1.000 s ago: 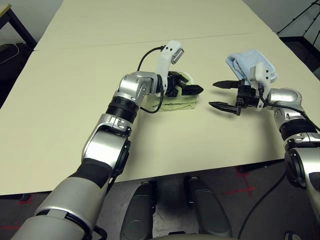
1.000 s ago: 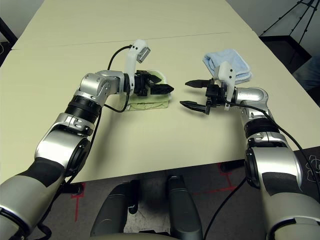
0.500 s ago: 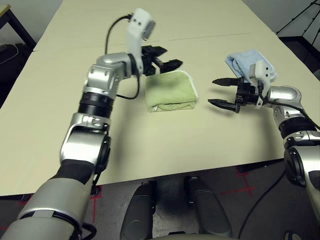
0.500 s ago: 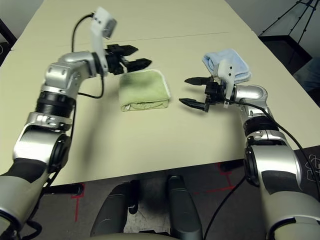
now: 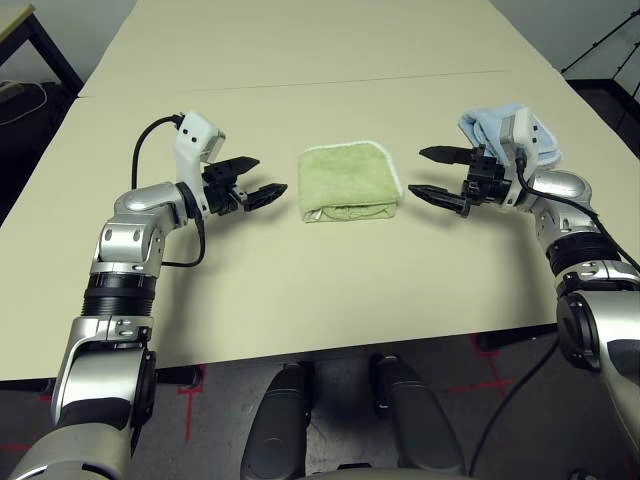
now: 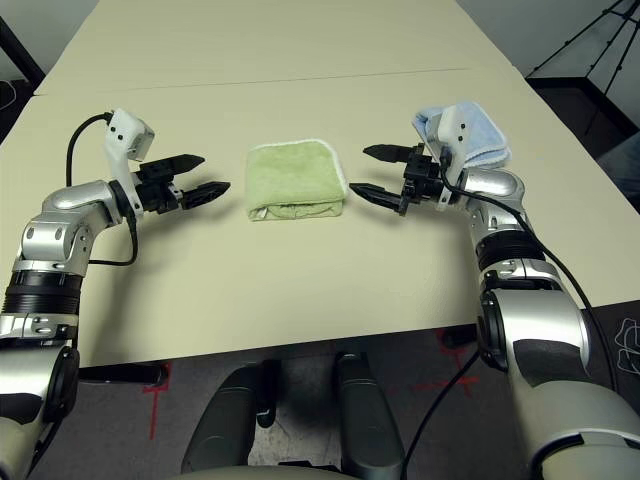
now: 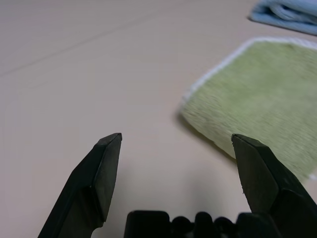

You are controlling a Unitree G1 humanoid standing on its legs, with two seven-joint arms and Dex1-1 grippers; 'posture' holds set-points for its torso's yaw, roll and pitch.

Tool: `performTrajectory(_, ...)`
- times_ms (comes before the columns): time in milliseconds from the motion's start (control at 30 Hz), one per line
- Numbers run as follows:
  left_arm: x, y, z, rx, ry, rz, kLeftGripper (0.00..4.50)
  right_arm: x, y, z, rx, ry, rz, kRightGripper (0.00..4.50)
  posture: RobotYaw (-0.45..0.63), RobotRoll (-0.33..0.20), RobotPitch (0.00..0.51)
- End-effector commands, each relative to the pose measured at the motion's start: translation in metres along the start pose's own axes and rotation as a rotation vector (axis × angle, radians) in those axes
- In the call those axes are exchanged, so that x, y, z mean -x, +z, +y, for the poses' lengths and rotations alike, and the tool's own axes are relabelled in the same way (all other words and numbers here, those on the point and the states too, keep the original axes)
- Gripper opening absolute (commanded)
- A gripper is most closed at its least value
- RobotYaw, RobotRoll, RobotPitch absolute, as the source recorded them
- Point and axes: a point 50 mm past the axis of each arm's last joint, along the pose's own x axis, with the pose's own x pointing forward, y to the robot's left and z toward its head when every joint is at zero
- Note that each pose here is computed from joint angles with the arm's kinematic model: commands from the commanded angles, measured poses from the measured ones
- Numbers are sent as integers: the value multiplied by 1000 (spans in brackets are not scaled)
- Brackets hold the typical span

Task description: Fold the towel and set it aside.

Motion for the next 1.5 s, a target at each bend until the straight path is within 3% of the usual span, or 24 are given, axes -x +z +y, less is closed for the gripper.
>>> performTrajectory(33,9,-17,9,7,105,7,4488,2,-3,0,-27,-4,3,4500,64,0,171)
performTrajectory(133,15,-23,14,10,139,13,4500,2,-5,1,-32,-1,4,3563,65,0,174)
performTrajectory(400,29,-32,22,34,230,-6,4500,-1,-6,2,-51,-4,-19,470,70,0,185)
performTrajectory(467,31,-31,23,29,236,-10,4500,-3,-2,0,-47,3,-26,15,76,0,187)
performTrajectory(933,39,-33,19,15,177,19,4500,-19,6,2,20,103,-3,15,130,0,187)
performTrajectory(1500,30,-18,18,-3,-176,-2,4500,-15,4,2,17,104,-3,15,100,0,191)
